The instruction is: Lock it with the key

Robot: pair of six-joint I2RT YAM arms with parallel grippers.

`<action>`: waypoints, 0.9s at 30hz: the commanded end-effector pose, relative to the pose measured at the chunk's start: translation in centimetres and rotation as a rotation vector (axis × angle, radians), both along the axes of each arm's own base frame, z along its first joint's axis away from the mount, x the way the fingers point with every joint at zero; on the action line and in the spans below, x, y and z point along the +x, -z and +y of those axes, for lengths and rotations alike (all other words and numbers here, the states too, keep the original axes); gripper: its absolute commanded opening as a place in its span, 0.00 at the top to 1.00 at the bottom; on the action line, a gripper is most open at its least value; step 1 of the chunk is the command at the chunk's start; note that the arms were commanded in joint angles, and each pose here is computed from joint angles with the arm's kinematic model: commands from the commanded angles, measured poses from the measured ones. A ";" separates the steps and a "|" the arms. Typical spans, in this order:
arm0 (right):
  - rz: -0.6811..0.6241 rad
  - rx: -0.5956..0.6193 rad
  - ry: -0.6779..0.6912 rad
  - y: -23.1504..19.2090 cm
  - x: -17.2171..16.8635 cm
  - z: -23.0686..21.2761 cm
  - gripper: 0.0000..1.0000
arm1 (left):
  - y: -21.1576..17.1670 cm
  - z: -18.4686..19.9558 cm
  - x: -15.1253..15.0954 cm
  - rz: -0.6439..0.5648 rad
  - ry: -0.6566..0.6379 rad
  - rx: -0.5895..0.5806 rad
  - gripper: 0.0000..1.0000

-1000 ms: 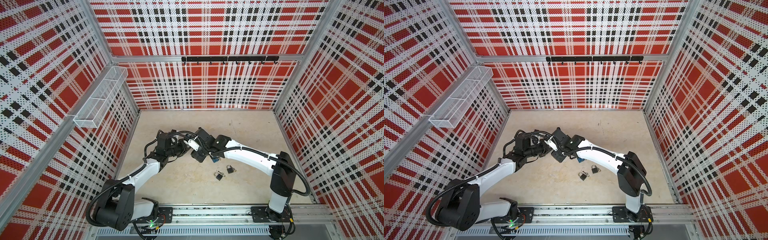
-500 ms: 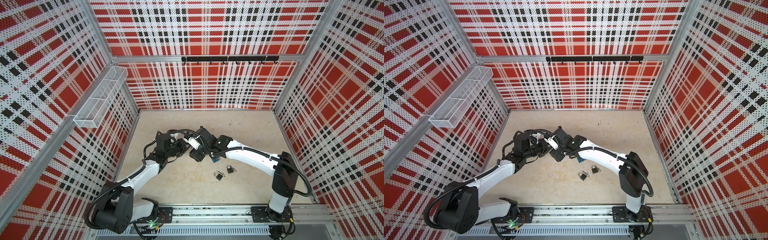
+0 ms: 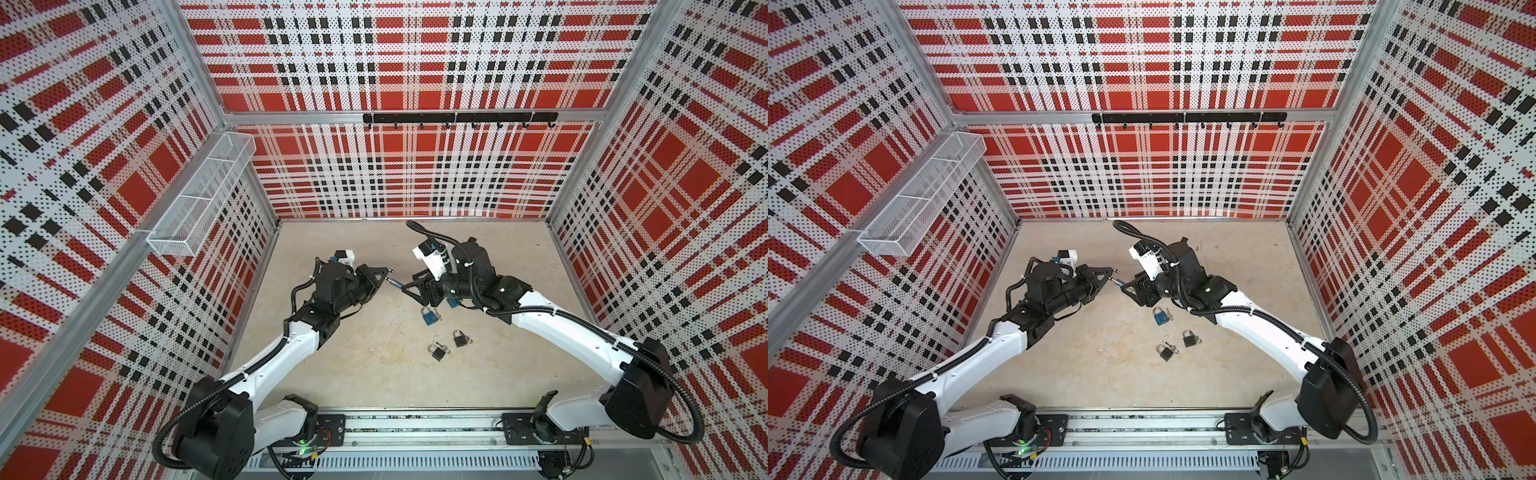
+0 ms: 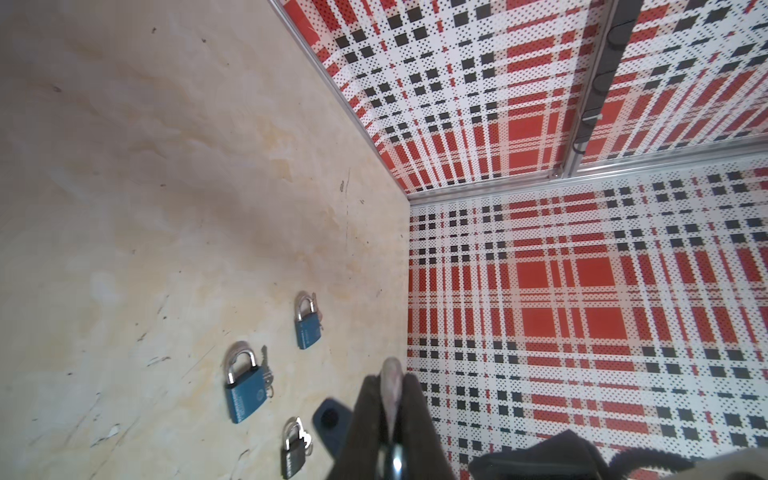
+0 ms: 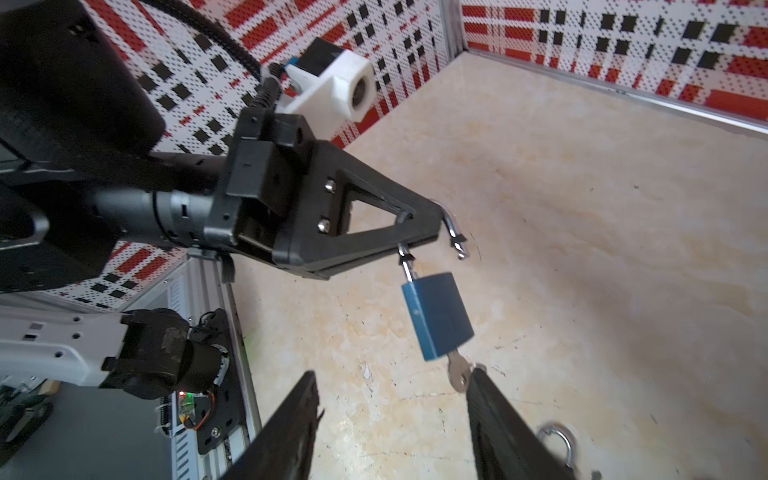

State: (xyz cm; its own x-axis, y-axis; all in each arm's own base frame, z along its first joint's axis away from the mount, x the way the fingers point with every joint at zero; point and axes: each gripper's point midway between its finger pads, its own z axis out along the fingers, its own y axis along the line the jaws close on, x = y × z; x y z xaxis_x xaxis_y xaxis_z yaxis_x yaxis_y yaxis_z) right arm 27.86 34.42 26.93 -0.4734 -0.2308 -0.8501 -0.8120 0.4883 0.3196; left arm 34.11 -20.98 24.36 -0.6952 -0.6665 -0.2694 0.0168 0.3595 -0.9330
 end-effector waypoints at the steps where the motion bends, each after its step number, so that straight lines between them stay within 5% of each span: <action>1: -0.056 0.088 -0.087 -1.8 -0.3 0.5 0.42 | -4.9 -0.9 0.6 -0.093 -0.018 -0.095 1.00; 27: -0.101 0.013 -0.028 0.0 2.0 -0.8 0.46 | -7.8 -3.5 -0.1 -0.117 0.038 -0.158 1.00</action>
State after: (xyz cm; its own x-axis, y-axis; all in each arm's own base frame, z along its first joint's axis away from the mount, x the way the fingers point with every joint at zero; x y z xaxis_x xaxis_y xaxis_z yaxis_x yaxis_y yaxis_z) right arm 29.20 33.60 26.77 -0.4150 -0.2245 -0.8817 -0.8451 0.4542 0.2822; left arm 33.86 -24.29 27.10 -0.7207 -0.6547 -0.2281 0.0352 0.2941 -0.9551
